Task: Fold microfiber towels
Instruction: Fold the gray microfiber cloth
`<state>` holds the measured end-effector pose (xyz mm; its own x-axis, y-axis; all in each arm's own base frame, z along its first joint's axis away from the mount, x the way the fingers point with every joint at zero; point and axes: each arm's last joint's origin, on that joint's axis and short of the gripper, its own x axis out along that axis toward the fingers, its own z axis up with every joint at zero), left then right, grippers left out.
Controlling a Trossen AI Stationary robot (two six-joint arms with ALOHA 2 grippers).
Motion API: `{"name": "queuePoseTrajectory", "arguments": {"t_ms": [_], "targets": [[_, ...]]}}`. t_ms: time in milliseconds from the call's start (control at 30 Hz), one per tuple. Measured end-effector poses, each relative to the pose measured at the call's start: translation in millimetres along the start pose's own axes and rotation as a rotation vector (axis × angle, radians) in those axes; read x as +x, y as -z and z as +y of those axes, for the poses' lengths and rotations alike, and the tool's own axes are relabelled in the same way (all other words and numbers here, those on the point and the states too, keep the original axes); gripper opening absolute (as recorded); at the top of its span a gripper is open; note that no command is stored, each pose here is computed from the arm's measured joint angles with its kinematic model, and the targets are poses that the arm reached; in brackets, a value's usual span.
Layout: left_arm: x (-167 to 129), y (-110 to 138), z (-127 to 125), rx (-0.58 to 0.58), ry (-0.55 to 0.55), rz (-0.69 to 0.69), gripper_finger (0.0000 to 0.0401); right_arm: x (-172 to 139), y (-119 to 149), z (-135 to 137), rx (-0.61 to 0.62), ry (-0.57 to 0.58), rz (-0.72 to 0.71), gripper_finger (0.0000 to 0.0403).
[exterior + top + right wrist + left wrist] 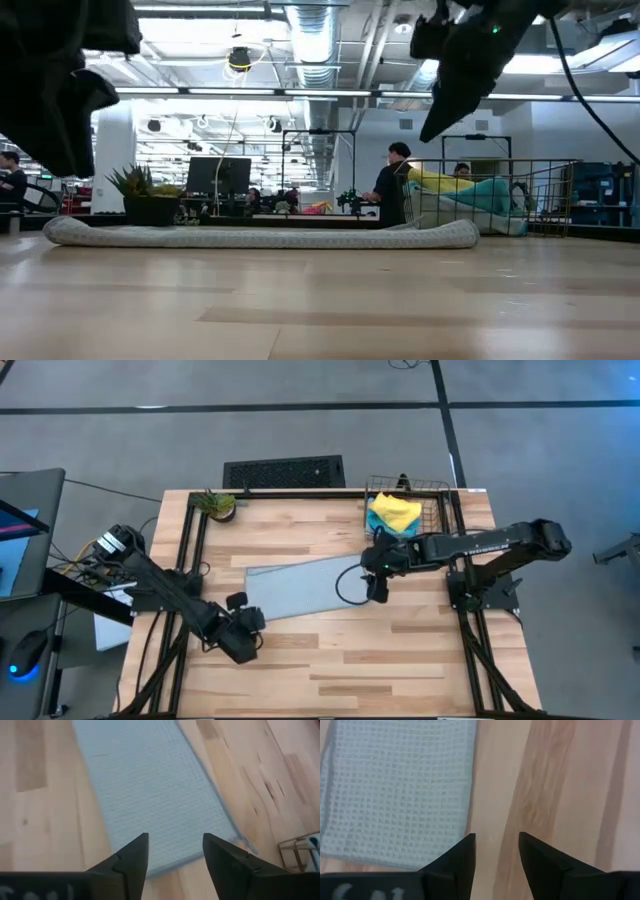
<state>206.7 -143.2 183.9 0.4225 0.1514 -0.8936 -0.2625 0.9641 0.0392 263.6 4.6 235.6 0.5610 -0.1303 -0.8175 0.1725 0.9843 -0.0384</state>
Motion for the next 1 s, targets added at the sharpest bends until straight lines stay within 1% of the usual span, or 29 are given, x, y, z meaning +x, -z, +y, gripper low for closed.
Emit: {"name": "queuePoseTrajectory", "arguments": {"t_ms": [167, 333, 400, 467, 567, 667, 833, 900, 1000], "targets": [[13, 15, 12, -0.002, -0.084, 0.007, 0.0142, -10, -1, 9, -0.023, -0.029, -0.045, 0.0208], [24, 23, 22, -0.009, -0.115, 0.042, 0.0142, -15, -1, 10, 0.005, -0.037, -0.066, 0.0207], [26, 23, 22, -0.003, -0.099, 0.026, 0.0142, -17, -1, 9, 0.009, -0.037, -0.071, 0.0206], [30, 25, 23, 0.030, -0.087, 0.022, 0.0142, -17, -2, 9, 0.010, -0.036, -0.075, 0.0204], [35, 31, 24, 0.073, -0.053, 0.043, 0.0142, -17, -2, 9, 0.011, -0.036, -0.075, 0.0203], [37, 34, 27, 0.087, -0.067, 0.055, 0.0142, -17, -2, 9, 0.012, -0.034, -0.075, 0.0203], [37, 34, 30, 0.130, -0.134, 0.020, 0.0142, -17, -2, 9, 0.013, -0.034, -0.075, 0.0203], [37, 34, 30, 0.150, -0.134, 0.021, 0.0142, -17, -2, 9, 0.014, -0.034, -0.076, 0.0203], [38, 34, 28, 0.167, -0.101, 0.042, 0.0142, -17, -2, 9, 0.014, -0.034, -0.076, 0.0202]]}}
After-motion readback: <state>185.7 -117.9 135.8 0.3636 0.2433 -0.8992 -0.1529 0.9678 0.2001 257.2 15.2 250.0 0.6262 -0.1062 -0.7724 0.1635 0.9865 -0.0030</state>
